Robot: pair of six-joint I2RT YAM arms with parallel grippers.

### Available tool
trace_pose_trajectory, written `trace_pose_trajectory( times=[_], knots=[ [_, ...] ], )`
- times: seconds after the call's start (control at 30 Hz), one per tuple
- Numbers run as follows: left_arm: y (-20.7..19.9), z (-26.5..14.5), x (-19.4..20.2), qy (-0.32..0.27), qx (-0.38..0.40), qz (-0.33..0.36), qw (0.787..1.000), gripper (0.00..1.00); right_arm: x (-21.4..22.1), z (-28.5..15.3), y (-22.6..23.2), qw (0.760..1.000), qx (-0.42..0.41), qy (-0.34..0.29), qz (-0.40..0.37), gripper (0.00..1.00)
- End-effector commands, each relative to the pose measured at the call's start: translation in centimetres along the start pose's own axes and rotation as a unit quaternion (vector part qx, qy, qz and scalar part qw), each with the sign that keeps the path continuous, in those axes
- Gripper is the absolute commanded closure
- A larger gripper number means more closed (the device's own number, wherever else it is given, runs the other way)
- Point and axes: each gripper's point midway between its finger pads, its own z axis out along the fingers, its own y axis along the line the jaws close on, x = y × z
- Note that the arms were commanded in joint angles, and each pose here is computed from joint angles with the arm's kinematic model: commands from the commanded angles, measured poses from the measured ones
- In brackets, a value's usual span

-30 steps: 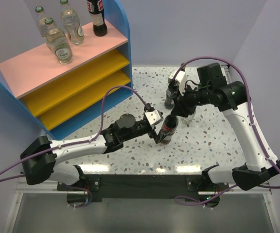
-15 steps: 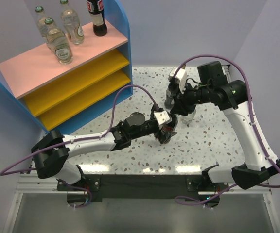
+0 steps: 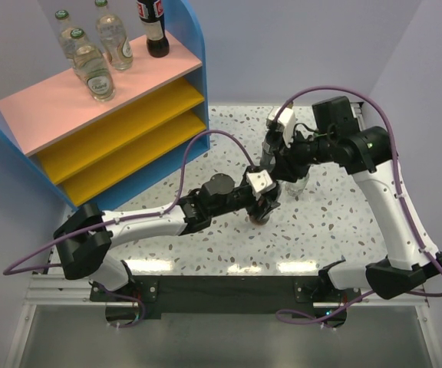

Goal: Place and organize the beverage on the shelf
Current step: Pick up the drink from the center of the board.

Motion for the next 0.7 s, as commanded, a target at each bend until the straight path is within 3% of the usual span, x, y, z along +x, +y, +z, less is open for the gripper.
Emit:
trace_pose_trajectory(
  times=[0.0, 0.07, 0.13, 0.2, 0.23, 0.27, 0.37, 0.4, 0.5, 0.67],
  knots=[
    [-0.3, 0.1, -2.5, -0.027, 0.005, 0.005, 1.0, 1.0, -5.9, -3.1, 1.2, 0.992, 0.009, -0.117, -0.05, 1.0],
    [0.3, -0.3, -3.3, -0.039, -0.013, 0.002, 0.999, 1.0, -5.9, -3.2, 1.0, 0.992, 0.015, -0.117, -0.049, 1.0],
    [0.7, -1.2, -4.5, -0.062, -0.025, 0.001, 0.998, 1.0, -5.8, -3.2, 0.9, 0.992, 0.017, -0.117, -0.05, 0.91],
    [1.3, -2.1, -5.9, -0.08, -0.04, -0.001, 0.996, 1.0, -5.9, -3.4, 1.3, 0.991, 0.011, -0.122, -0.053, 0.56],
    [1.4, -2.4, -6.2, -0.084, -0.044, -0.001, 0.996, 1.0, -5.9, -3.4, 1.3, 0.991, 0.011, -0.122, -0.053, 0.56],
    [1.5, -2.9, -6.8, -0.091, -0.048, -0.001, 0.995, 1.0, -6.0, -3.6, 1.6, 0.99, 0.007, -0.127, -0.055, 0.43],
    [2.1, -3.8, -7.3, -0.099, -0.066, -0.002, 0.993, 1.0, -6.6, -4.1, 2.0, 0.989, 0.004, -0.137, -0.063, 0.28],
    [2.2, -4.3, -7.6, -0.103, -0.07, -0.002, 0.992, 1.0, -6.7, -4.4, 2.0, 0.988, 0.006, -0.14, -0.068, 0.17],
    [3.2, -5.3, -8.3, -0.1, -0.092, -0.003, 0.991, 1.0, -7.4, -5.4, 1.5, 0.985, 0.032, -0.15, -0.077, 0.05],
    [4.9, -8.2, -12.5, -0.128, -0.132, 0.0, 0.983, 1.0, -8.2, -8.2, -2.2, 0.977, 0.114, -0.178, -0.035, 0.02]
  ],
)
